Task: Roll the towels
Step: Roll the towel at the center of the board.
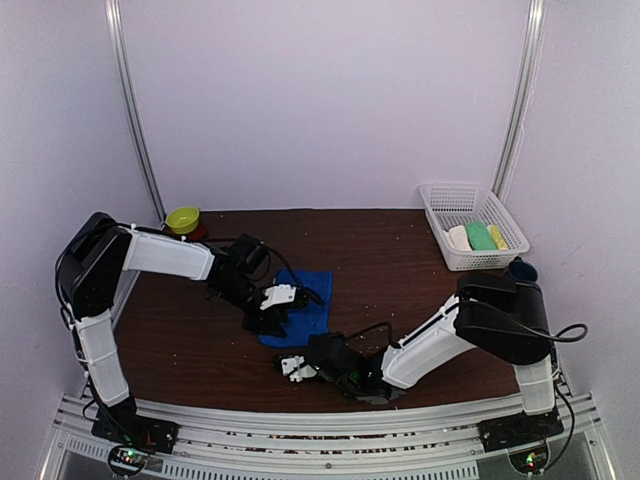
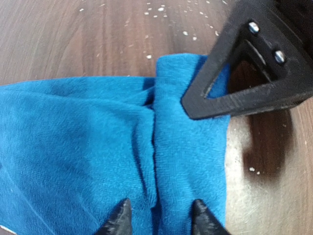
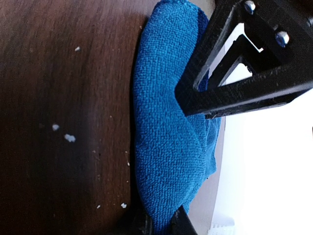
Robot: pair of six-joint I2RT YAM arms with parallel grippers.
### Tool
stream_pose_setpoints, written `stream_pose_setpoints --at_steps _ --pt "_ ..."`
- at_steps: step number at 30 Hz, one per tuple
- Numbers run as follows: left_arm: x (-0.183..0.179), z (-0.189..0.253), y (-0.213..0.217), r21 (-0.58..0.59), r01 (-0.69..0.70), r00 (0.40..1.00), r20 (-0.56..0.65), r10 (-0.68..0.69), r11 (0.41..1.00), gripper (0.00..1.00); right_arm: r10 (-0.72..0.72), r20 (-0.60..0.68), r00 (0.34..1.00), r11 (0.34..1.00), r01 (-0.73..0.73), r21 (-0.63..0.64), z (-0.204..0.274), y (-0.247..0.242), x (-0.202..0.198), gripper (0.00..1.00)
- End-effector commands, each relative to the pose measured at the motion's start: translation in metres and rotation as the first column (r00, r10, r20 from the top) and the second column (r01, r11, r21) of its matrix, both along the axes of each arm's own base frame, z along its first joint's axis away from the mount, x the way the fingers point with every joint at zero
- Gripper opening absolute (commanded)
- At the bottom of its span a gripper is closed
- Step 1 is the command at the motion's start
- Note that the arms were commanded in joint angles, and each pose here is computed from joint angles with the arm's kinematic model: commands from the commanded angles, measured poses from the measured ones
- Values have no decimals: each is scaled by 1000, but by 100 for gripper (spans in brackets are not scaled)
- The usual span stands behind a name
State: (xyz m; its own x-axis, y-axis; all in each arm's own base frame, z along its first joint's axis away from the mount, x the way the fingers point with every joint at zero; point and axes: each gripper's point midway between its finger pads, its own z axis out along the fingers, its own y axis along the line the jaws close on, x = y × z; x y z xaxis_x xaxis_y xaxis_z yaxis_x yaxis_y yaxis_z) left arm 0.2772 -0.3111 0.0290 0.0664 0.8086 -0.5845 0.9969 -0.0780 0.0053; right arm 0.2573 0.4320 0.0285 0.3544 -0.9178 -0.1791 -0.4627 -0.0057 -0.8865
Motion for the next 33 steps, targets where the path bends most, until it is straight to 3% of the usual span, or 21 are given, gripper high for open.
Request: stream_pose_setpoints --at_steps 1,10,17,26,33 --pt "-16 -8 27 73 -26 998 -58 31 997 50 10 -101 995 1000 -10 0 -2 -4 -4 0" --pt "11 30 52 7 -147 987 72 146 989 70 42 -257 966 998 -28 56 1 -5 -14 0" --pt "14 75 57 -133 -152 957 227 180 979 71 52 -442 895 992 3 123 -3 -3 -23 0" --pt "-13 65 66 -174 -29 928 361 91 984 72 125 -736 666 973 61 221 0 1 -34 0" --pt "-15 63 59 -184 -2 894 439 84 983 74 179 -860 479 964 89 250 9 7 -39 0"
